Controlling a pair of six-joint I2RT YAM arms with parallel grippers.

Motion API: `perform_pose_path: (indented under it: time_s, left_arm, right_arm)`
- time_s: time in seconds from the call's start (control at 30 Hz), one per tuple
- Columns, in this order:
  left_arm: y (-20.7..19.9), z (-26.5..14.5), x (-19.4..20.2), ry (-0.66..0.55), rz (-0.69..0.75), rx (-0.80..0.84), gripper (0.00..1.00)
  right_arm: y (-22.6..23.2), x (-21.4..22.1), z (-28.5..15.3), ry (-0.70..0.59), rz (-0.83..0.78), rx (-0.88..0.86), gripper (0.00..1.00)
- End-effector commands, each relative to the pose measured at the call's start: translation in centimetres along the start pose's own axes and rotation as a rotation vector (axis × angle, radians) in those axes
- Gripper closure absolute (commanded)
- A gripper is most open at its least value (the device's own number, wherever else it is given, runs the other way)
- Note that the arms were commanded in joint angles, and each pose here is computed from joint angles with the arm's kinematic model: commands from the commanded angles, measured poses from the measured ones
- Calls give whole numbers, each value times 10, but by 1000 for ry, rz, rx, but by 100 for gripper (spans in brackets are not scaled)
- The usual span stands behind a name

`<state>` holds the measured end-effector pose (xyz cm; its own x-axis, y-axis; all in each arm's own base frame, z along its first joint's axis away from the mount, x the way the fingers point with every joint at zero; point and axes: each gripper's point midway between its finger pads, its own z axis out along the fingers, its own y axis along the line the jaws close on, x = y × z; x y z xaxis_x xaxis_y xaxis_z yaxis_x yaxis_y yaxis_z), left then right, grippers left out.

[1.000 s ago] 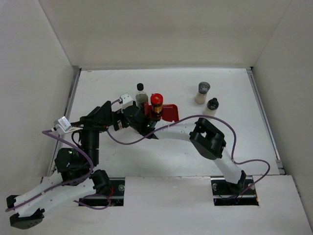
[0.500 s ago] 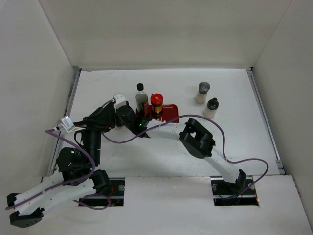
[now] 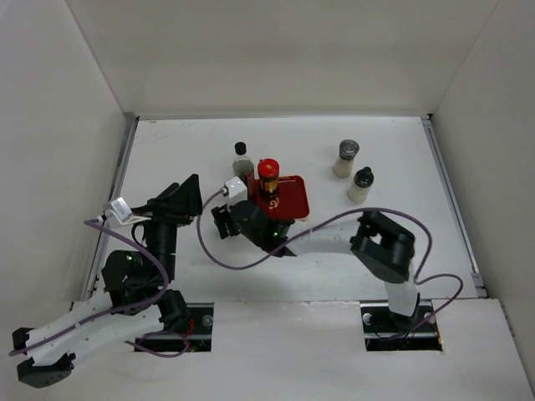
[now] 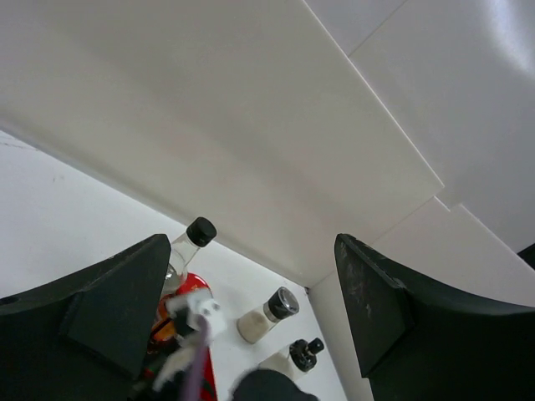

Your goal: Organize the condiment bottles

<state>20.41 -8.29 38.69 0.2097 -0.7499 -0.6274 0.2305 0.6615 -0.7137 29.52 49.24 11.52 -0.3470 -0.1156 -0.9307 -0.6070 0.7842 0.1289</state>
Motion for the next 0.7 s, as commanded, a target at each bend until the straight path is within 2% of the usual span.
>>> perform_pose_path:
  time_s: [0.0,0.1,0.37,0.5,0.67]
  left_arm:
    - [-3,3,14,13,23,10,21]
    - [-5,6,33,34,45,9,21]
    - [-18,8,93,130,113,64,21]
    - [-8,7,107,137,129,58,21]
    - [11,0,127,159,171,47,21]
  right_arm:
    - [10,-117,-71,-314,166,-66,61]
    - [-15,-112,-106,-318,206,-40,61]
    - [-145,-108,-169,-384,283,188,60]
    - [-191,-114,-164,-395,299,262,59]
    - [-216,-123,-133,-386,294,283,59]
